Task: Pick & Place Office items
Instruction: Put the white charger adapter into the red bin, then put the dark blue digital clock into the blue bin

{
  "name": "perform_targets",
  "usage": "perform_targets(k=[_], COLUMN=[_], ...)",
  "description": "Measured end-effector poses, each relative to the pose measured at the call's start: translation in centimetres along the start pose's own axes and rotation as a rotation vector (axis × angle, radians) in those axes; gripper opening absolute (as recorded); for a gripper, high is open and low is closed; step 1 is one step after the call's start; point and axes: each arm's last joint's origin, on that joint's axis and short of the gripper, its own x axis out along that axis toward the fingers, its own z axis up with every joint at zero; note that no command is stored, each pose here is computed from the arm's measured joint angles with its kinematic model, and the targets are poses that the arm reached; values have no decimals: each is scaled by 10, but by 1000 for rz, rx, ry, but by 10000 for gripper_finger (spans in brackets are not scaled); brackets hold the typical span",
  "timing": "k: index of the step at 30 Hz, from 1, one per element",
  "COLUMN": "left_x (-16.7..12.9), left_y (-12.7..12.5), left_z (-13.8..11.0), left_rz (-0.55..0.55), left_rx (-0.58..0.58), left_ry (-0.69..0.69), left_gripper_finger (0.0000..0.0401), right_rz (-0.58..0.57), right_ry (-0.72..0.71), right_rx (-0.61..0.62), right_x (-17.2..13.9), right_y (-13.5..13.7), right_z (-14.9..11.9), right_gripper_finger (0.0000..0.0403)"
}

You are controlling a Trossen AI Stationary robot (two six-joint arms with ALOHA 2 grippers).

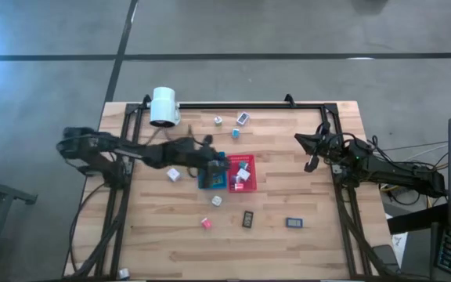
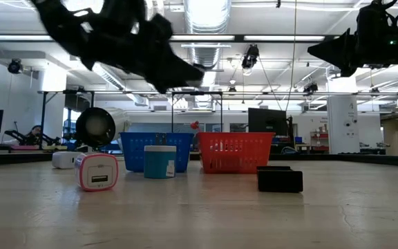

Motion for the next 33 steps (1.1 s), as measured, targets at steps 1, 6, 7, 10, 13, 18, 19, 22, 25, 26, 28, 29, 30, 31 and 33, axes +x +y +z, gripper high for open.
perform_targets(k=[1,6,7,10,13,18,19,22,25,26,28,29,30,31,33], left_x=[10,54,61,77,87,95,95,95,96,96,96,96,95,95,92], left_y=[0,1,0,-1,-2,-1,-1,-2,-5,-5,-6,-6,-6,-6,-6], left_z=[-1,-13,-14,-22,-26,-28,-27,-25,-24,-24,-24,-23,-22,-21,-15], left_rz=[-5,-29,-33,-44,-51,-54,-53,-55,-59,-60,-61,-62,-61,-61,-63], left_rx=[-2,-16,-17,-22,-10,-9,-9,-11,-15,-19,-18,-18,-17,-14,6], left_ry=[25,161,181,243,283,328,329,326,324,324,323,323,320,315,299], left_gripper_finger=[129,129,129,129,129,129,129,129,164,185,226,245,261,274,294], right_rz=[0,1,0,0,0,1,1,1,1,1,1,1,1,1,2], right_ry=[0,1,1,1,1,1,1,1,1,1,1,1,1,1,1], right_rx=[0,2,2,2,0,2,2,9,29,34,34,34,34,34,33], right_x=[0,0,0,0,0,0,0,0,0,0,0,0,0,0,0], right_y=[0,0,0,0,0,0,0,0,0,0,0,0,0,0,0], right_z=[0,0,0,0,0,0,0,0,0,0,0,0,0,0,0], right_gripper_finger=[13,13,13,13,13,13,13,13,13,13,13,13,13,13,13])
